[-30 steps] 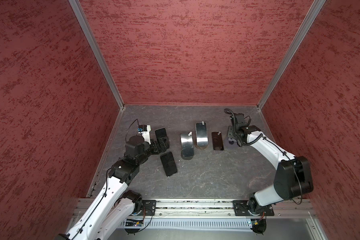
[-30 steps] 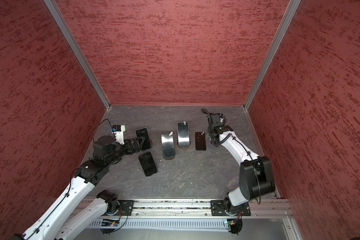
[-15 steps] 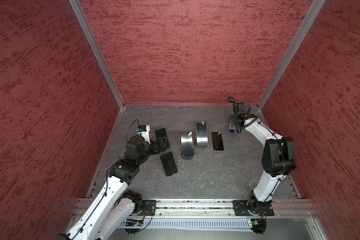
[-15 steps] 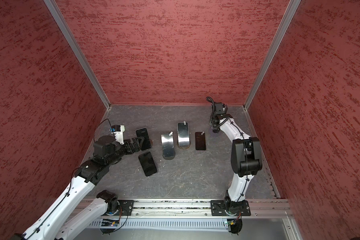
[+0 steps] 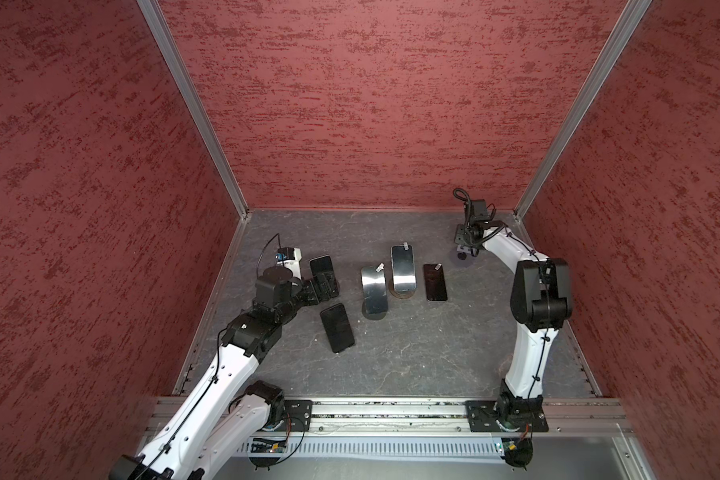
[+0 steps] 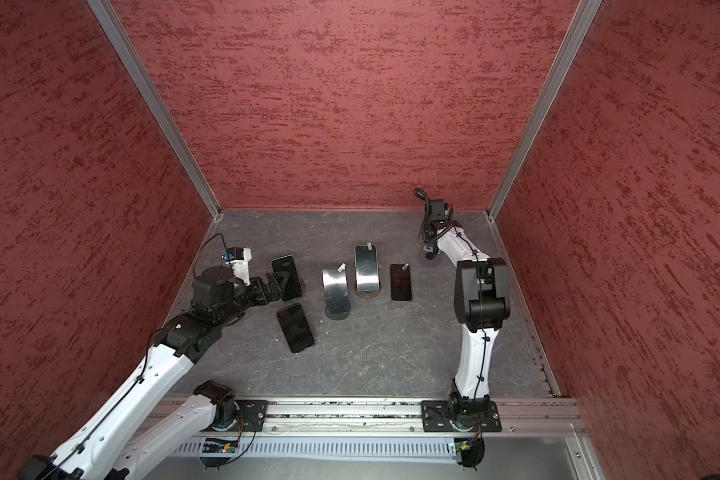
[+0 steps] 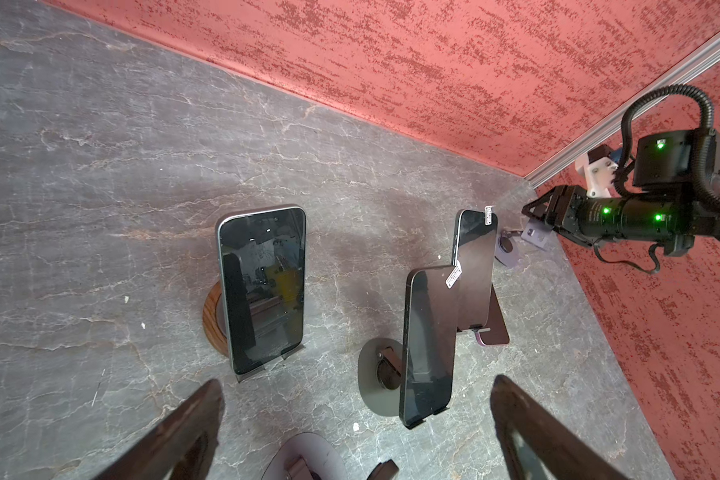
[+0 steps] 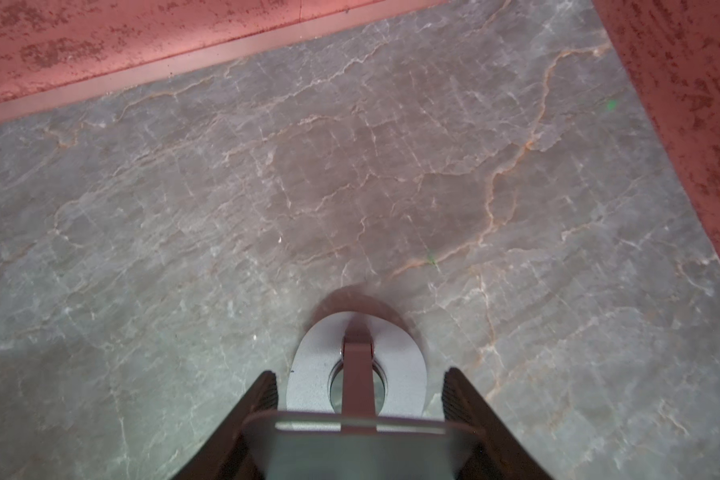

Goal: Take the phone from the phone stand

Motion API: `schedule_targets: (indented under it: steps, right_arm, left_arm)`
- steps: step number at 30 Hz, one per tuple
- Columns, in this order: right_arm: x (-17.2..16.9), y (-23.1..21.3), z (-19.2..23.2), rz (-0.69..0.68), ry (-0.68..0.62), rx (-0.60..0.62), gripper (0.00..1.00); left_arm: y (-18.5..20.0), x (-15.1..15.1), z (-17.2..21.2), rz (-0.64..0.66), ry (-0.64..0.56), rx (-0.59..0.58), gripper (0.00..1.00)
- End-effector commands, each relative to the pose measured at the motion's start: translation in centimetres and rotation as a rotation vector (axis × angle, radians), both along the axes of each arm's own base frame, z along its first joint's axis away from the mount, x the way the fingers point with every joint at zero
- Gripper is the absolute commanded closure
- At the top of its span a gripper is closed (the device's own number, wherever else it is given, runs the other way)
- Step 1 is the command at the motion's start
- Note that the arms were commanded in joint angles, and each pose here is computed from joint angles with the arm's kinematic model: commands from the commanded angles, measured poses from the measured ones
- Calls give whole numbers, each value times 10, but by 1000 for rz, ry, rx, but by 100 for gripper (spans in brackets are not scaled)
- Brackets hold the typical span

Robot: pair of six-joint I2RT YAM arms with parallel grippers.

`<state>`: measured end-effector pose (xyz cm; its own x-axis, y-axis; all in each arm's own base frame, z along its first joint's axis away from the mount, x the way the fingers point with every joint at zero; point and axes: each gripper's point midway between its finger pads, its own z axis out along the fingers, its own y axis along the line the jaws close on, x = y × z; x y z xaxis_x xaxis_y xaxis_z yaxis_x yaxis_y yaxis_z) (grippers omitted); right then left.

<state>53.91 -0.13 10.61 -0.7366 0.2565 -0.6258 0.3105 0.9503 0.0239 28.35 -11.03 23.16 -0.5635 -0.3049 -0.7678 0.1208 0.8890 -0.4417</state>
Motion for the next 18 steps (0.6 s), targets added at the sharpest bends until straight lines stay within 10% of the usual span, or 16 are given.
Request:
schedule_targets:
  steps: [1, 18]
  right_arm:
    - [18, 2, 7, 28, -41, 16, 41]
    - [25, 8, -12, 40, -14, 46, 26]
  left_arm:
    - [3, 4, 10, 14, -25, 10, 1]
    - [7, 7, 12, 30, -36, 34, 1]
